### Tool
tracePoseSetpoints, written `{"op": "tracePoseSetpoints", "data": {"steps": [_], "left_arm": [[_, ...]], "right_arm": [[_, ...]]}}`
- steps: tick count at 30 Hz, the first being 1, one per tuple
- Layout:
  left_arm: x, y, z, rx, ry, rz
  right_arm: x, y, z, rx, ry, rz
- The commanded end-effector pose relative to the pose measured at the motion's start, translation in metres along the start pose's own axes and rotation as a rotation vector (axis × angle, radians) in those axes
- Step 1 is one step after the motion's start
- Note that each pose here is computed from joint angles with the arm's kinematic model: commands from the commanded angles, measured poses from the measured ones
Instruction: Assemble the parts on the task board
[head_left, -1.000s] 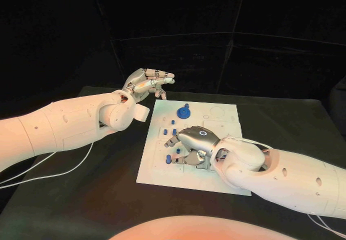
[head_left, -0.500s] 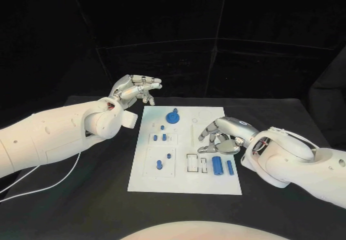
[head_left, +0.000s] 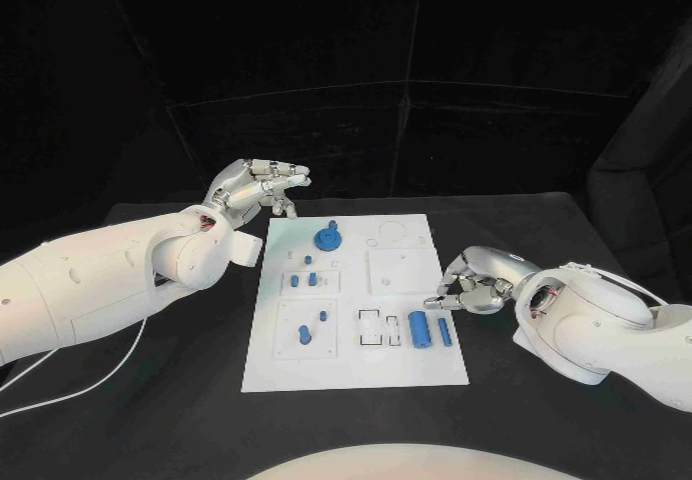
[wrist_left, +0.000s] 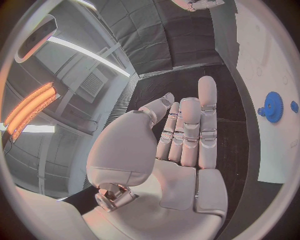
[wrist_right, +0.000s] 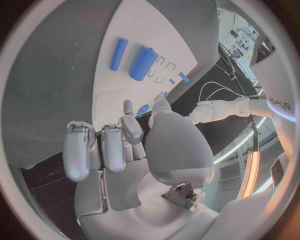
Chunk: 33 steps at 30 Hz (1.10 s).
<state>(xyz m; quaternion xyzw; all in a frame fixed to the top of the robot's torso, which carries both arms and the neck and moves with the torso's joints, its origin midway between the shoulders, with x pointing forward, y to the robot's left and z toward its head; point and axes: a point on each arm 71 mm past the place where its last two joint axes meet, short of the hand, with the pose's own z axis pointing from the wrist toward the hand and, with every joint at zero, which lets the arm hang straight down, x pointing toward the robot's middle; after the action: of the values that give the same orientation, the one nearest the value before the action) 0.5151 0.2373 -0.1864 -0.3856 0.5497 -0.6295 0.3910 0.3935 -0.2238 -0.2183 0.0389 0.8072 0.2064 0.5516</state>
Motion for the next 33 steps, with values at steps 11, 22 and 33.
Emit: {"op": "tracePoseSetpoints", "data": {"steps": [11, 22, 33], "left_arm": [[-0.0002, -0.0001, -0.0007, 0.004, 0.013, -0.009], [-0.0001, 0.001, -0.0002, -0.001, 0.018, -0.011], [-0.0008, 0.0012, -0.0004, -0.004, 0.017, -0.01]], "right_arm": [[0.018, 0.005, 0.003, 0.048, 0.034, -0.118], [0.028, 0.015, 0.011, 0.017, 0.049, -0.163], [0.046, 0.019, 0.014, 0.01, 0.105, -0.174]]}}
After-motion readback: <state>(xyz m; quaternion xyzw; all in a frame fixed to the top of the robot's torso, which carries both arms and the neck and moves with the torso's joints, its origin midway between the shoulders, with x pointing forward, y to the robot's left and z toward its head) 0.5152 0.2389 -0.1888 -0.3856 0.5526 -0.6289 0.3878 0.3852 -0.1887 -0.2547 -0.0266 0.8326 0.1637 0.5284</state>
